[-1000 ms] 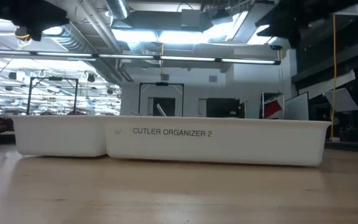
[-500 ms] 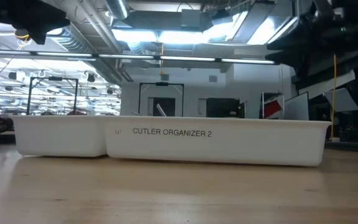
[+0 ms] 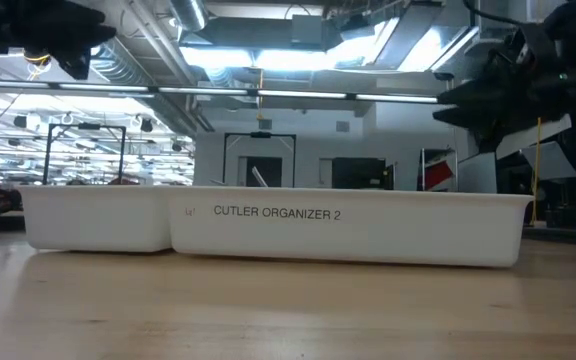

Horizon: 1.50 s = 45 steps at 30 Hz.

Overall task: Sort silverware
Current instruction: Return to Home Position

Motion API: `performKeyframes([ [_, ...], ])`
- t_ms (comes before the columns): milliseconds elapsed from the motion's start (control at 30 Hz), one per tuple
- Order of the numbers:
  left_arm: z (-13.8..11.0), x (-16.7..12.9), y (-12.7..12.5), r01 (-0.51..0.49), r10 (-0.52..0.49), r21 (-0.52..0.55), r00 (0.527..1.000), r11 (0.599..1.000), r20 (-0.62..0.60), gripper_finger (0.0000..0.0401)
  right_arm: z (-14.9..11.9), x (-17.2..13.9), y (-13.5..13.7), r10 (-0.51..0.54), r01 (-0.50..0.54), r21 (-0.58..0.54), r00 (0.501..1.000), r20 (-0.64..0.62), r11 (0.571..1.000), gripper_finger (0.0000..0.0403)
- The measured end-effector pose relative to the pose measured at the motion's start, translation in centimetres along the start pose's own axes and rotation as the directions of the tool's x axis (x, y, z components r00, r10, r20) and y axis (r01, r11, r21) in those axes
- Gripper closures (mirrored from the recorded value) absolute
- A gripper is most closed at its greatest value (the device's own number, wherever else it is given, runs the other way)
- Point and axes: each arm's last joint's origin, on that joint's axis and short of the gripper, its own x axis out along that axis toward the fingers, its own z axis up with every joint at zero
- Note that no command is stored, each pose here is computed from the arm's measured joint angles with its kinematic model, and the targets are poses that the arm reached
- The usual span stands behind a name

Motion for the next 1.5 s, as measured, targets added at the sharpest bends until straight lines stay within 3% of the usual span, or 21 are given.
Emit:
performKeyframes([
  [233, -2.8, 1.1, 0.2, -0.003, 0.003, -0.004, 0.999, 1.0, -0.039, 0.029, -1.1, -0.1, -0.4, -0.013, 0.013, 0.012, 0.999, -0.042, 1.0, 0.0251],
  [467, -5.2, 2.0, 0.3, -0.006, 0.005, -0.03, 0.999, 1.0, -0.037, 0.029, -1.3, -0.6, -0.1, 0.088, -0.086, 0.022, 0.99, -0.107, 0.996, 0.0251],
  [667, -6.9, 2.5, 0.4, -0.004, 0.003, -0.09, 1.0, 0.996, -0.012, 0.029, -1.3, -1.6, -0.2, 0.042, -0.042, 0.01, 0.995, -0.093, 0.999, 0.0251],
  [1167, -6.9, 2.6, 0.5, -0.015, 0.014, -0.075, 1.0, 0.997, -0.013, 0.029, -1.2, -4.1, -0.1, 0.044, -0.045, -0.026, 0.998, -0.045, 0.999, 0.0251],
  [1500, -6.9, 2.6, 0.5, -0.014, 0.013, -0.075, 1.0, 0.997, -0.013, 0.029, -1.3, -4.1, -0.5, -0.073, 0.072, -0.032, 0.997, -0.028, 0.997, 0.0251],
])
